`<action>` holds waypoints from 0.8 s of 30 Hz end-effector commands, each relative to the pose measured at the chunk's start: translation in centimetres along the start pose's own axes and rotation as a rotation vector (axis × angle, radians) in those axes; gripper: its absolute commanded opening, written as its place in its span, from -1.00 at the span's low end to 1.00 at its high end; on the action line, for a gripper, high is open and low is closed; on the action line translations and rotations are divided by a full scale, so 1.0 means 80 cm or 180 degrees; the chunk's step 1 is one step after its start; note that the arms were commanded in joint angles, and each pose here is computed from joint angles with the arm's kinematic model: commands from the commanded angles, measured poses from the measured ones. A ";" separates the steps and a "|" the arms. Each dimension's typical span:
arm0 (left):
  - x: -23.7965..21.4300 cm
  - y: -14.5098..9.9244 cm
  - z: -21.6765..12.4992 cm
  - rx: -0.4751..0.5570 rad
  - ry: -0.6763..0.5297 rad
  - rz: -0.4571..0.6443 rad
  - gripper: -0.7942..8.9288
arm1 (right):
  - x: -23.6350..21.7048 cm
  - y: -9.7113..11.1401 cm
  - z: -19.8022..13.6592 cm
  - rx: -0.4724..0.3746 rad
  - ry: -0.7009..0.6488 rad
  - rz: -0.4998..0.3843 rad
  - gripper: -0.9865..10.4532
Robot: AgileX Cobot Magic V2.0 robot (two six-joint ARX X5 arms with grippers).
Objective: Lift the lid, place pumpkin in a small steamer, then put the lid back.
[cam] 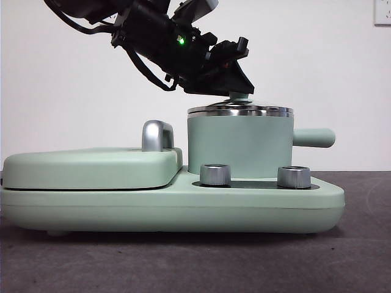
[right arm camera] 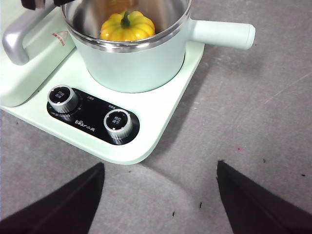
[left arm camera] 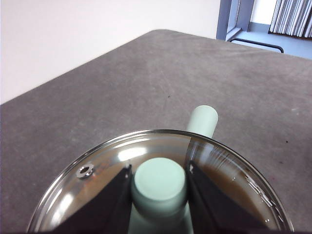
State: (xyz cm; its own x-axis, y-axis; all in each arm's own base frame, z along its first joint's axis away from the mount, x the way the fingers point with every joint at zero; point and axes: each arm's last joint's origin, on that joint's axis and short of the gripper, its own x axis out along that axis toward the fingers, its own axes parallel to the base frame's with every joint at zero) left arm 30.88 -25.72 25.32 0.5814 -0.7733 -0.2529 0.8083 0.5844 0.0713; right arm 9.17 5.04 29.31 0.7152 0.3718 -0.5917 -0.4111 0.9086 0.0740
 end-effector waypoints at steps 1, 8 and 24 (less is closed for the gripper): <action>0.007 -0.003 0.005 0.0030 0.0009 -0.0053 -0.82 | 0.001 0.001 0.002 0.0011 -0.0008 0.0007 -0.21; 0.008 -0.002 0.009 0.0012 0.0072 -0.0010 -0.82 | 0.001 0.001 0.002 0.0012 -0.0007 0.0009 -0.21; 0.007 -0.002 0.006 -0.0034 0.0167 -0.0014 -0.48 | 0.001 0.001 0.000 0.0009 0.0047 0.0005 -0.21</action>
State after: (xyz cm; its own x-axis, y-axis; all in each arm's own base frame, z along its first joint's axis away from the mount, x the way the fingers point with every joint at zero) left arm 31.02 -25.87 25.88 0.5759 -0.7616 -0.2971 0.8074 0.5869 0.0605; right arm 9.11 5.01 29.22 0.7091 0.3688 -0.6009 -0.4107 0.9088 0.0732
